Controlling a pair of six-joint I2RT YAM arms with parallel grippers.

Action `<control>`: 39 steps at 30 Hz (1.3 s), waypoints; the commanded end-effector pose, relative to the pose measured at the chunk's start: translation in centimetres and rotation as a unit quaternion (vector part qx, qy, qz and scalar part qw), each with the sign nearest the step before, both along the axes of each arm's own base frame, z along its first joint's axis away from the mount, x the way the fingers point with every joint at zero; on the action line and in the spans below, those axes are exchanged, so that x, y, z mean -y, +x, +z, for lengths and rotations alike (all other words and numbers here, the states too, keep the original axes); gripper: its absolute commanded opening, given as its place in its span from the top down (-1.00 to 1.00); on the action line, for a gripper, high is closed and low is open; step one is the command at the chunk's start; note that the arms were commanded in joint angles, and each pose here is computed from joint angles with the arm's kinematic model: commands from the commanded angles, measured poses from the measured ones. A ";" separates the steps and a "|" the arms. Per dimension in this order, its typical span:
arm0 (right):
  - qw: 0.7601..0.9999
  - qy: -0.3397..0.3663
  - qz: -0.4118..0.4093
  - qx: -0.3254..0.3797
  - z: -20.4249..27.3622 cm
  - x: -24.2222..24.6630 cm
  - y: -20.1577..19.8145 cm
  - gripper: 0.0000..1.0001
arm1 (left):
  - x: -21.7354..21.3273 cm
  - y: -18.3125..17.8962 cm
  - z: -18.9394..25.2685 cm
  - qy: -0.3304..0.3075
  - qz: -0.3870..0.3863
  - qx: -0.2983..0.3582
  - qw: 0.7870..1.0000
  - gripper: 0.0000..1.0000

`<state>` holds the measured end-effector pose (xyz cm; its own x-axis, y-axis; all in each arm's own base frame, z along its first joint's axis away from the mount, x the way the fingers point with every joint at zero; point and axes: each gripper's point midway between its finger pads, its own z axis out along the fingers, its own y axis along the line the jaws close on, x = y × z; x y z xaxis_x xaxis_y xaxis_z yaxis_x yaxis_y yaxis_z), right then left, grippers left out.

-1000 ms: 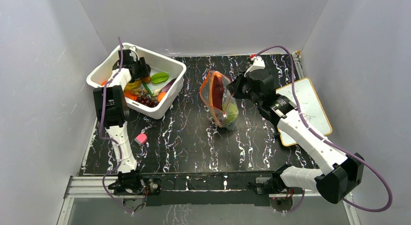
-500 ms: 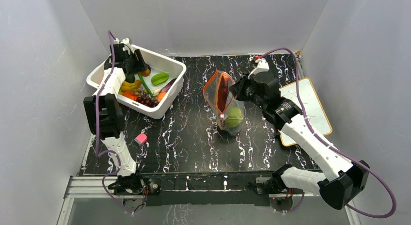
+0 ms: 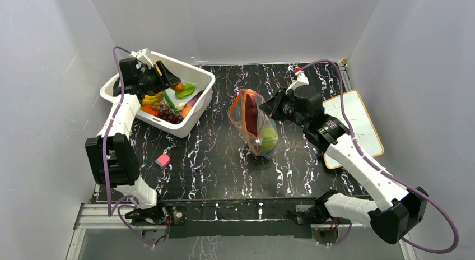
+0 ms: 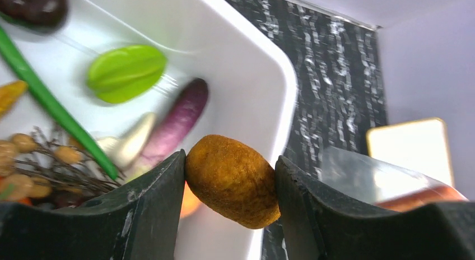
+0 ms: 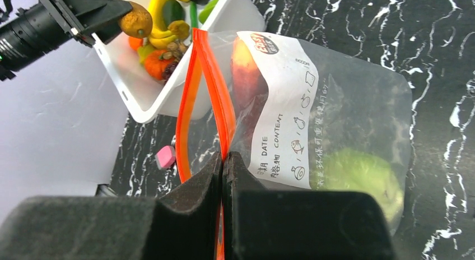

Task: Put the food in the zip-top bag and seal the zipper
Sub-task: Pick up the fake fruit from the bin, then place the fake fruit in the zipper food storage bag.

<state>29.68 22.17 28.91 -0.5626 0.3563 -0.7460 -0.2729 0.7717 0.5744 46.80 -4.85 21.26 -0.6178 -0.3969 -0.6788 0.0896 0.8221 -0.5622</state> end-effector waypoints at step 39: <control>0.989 0.128 0.048 0.051 6.3 -5.1 1.1 1.00 | 22.5 -16.3 7.6 -0.132 -0.293 0.053 0.946 0.29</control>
<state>30.07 26.48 29.39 -0.6238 0.4197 -0.6593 -0.2989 0.6514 0.6974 30.88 -26.58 29.27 -0.7289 -0.1916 -0.6572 0.5332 0.4433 -0.7206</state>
